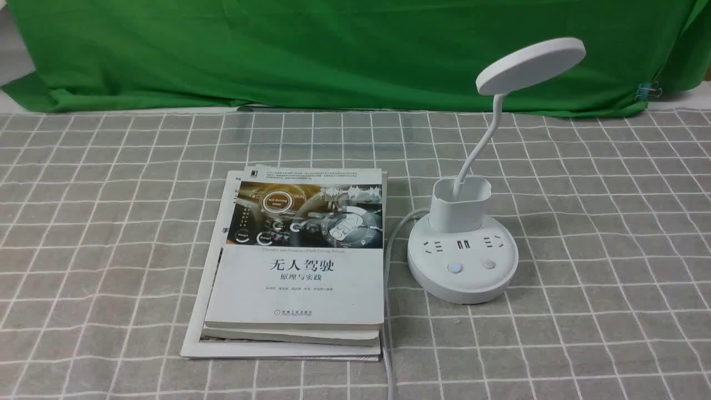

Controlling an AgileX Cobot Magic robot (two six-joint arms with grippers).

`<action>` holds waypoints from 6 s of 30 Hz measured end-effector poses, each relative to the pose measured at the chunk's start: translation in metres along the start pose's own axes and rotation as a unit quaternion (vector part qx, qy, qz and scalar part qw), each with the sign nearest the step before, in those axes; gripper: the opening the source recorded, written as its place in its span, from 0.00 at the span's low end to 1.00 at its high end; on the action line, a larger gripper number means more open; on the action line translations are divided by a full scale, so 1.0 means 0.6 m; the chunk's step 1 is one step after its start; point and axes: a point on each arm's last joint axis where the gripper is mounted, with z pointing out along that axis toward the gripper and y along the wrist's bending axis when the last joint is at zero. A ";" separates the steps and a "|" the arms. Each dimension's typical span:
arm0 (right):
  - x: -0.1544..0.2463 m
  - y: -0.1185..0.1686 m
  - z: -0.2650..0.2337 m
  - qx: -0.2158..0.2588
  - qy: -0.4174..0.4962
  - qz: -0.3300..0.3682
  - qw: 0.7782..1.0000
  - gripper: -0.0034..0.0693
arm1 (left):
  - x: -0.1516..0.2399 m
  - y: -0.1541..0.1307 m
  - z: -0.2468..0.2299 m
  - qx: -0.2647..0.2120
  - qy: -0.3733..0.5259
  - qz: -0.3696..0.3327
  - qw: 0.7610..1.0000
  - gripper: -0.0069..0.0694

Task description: Turn on the desk lamp on the grey coffee tablecloth with your hand.

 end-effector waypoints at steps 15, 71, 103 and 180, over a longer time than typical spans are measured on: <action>0.000 0.000 0.000 0.000 0.000 0.000 1.000 0.38 | 0.000 0.000 0.000 0.000 0.000 0.000 1.000 0.11; -0.192 0.078 0.261 -0.171 0.432 0.000 0.886 0.09 | 0.000 0.000 0.000 0.000 0.000 0.000 1.000 0.11; -0.116 0.200 0.474 -0.205 0.483 -0.058 0.849 0.09 | 0.000 0.000 0.000 0.000 0.000 0.000 1.000 0.11; -0.219 0.106 0.167 -0.189 0.360 0.019 0.913 0.08 | 0.000 0.000 0.000 0.000 0.000 0.000 1.000 0.11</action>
